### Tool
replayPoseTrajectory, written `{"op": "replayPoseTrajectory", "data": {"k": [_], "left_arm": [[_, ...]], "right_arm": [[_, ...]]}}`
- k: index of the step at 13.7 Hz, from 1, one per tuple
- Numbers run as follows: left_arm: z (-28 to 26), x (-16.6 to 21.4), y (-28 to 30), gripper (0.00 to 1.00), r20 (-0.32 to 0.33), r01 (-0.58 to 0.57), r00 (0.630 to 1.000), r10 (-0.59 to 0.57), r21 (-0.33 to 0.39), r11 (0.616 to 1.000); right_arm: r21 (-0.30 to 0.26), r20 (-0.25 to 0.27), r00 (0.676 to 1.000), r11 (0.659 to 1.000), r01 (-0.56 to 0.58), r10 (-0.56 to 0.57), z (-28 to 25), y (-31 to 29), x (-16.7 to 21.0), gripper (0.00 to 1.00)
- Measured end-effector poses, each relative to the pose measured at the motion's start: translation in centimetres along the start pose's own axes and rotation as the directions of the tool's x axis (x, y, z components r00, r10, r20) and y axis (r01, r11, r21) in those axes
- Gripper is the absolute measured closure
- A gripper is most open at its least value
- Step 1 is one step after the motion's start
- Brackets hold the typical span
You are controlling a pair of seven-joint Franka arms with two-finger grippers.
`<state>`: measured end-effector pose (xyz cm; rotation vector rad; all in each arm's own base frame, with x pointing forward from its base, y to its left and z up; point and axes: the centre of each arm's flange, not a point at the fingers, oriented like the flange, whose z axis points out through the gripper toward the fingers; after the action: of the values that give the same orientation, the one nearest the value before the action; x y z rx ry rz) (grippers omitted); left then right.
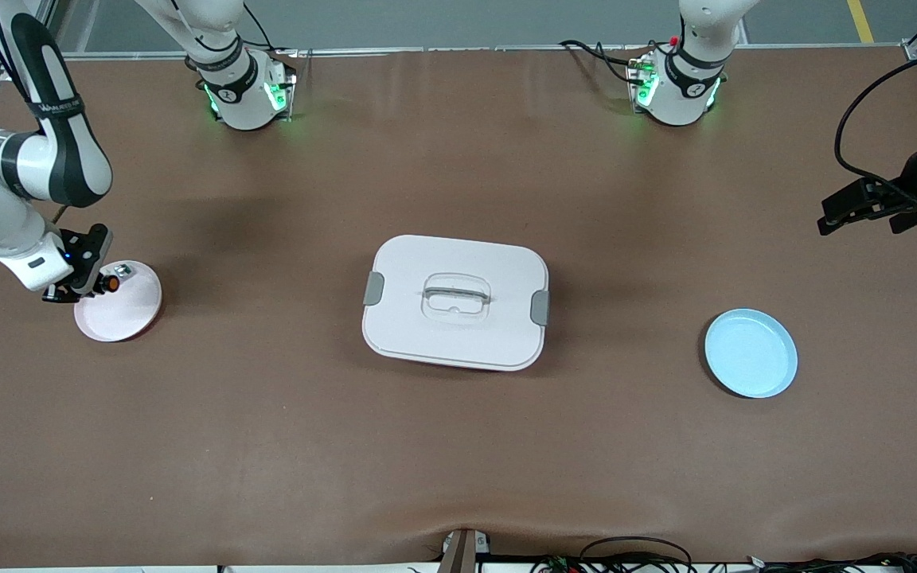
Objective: Transfer orange switch to right arm and place
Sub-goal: 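Lower the orange switch onto the white plate with the right gripper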
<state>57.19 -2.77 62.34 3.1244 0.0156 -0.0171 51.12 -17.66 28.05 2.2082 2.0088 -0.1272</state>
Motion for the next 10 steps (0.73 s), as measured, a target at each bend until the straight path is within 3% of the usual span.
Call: {"op": "replayPoseTrajectory", "data": {"k": [5,10], "left_arm": [[-0.1,-0.2,2.1,0.00,-0.003,-0.028,1.000,0.028,0.007,1.000],[0.1,0.0,1.9,0.00,-0.001,-0.014,1.000,0.014,0.023,1.000]], "right_arm": [[-0.029,-0.029,0.996,0.996,0.085,-0.086,4.9,-0.2,-0.7,0.59],[-0.018,-0.047,0.995,0.996,0.082,-0.083,7.0,-0.3,-0.4,0.59]]}}
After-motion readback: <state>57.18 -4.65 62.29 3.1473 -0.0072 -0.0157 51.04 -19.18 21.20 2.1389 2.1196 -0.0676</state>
